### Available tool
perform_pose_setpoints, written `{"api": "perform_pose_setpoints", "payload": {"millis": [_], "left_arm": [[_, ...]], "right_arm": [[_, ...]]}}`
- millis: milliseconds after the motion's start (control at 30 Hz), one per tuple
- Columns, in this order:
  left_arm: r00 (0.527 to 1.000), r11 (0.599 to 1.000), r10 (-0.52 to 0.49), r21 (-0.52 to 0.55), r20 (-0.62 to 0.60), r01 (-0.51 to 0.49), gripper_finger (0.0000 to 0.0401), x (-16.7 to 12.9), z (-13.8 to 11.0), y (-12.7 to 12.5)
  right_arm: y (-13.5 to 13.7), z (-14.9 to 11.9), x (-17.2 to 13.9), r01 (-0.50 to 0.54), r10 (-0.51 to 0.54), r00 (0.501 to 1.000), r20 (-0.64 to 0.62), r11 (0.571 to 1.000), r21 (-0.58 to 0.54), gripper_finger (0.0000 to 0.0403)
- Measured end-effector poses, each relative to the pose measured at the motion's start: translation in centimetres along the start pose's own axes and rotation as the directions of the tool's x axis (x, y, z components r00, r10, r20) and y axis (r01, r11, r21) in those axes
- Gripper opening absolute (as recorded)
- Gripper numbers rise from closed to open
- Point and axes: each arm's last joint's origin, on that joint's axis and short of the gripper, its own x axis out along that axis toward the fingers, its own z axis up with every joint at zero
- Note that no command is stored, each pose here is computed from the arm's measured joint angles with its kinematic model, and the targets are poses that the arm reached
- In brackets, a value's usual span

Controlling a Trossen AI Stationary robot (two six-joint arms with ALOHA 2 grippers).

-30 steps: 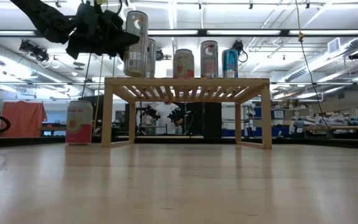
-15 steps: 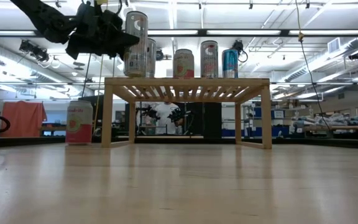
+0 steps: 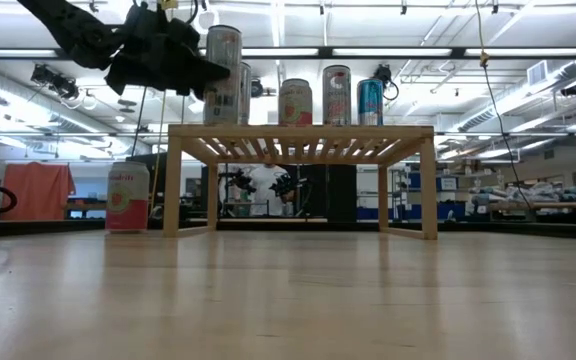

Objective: Place canned beverage on shelf
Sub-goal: Put the white yellow soda can on the shelf aligned with the other white yellow soda can

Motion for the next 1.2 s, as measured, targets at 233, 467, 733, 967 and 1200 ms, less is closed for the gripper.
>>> {"api": "perform_pose_setpoints", "payload": {"millis": [233,467,733,967,1200], "left_arm": [[1.0,0.998,-0.004,-0.058,0.001,0.004,0.0279,0.02,0.0,-0.03],[1.0,0.988,-0.006,-0.152,0.002,0.006,0.0286,-0.01,0.0,-0.01],[1.0,0.993,0.006,-0.119,0.021,-0.004,0.0311,-0.17,0.27,0.18],[0.998,0.996,0.014,-0.094,0.054,-0.009,0.0313,-0.18,0.71,0.28],[0.998,0.994,0.019,-0.105,0.058,-0.013,0.0313,-0.25,0.76,0.36]], "right_arm": [[0.0,0.0,0.0,0.0,0.0,1.0,0.0,1.0,0.0,0.0311],[0.01,0.01,0.0,0.0,0.0,1.0,0.001,1.0,0.0,0.0311],[0.0,0.01,0.0,0.0,0.0,1.0,0.0,1.0,0.0,0.0311],[0.02,0.01,0.0,-0.006,0.006,1.0,-0.001,1.0,0.0,0.0311],[0.14,-0.03,-0.01,-0.047,0.047,0.999,-0.012,0.999,0.0,0.0311]]}}
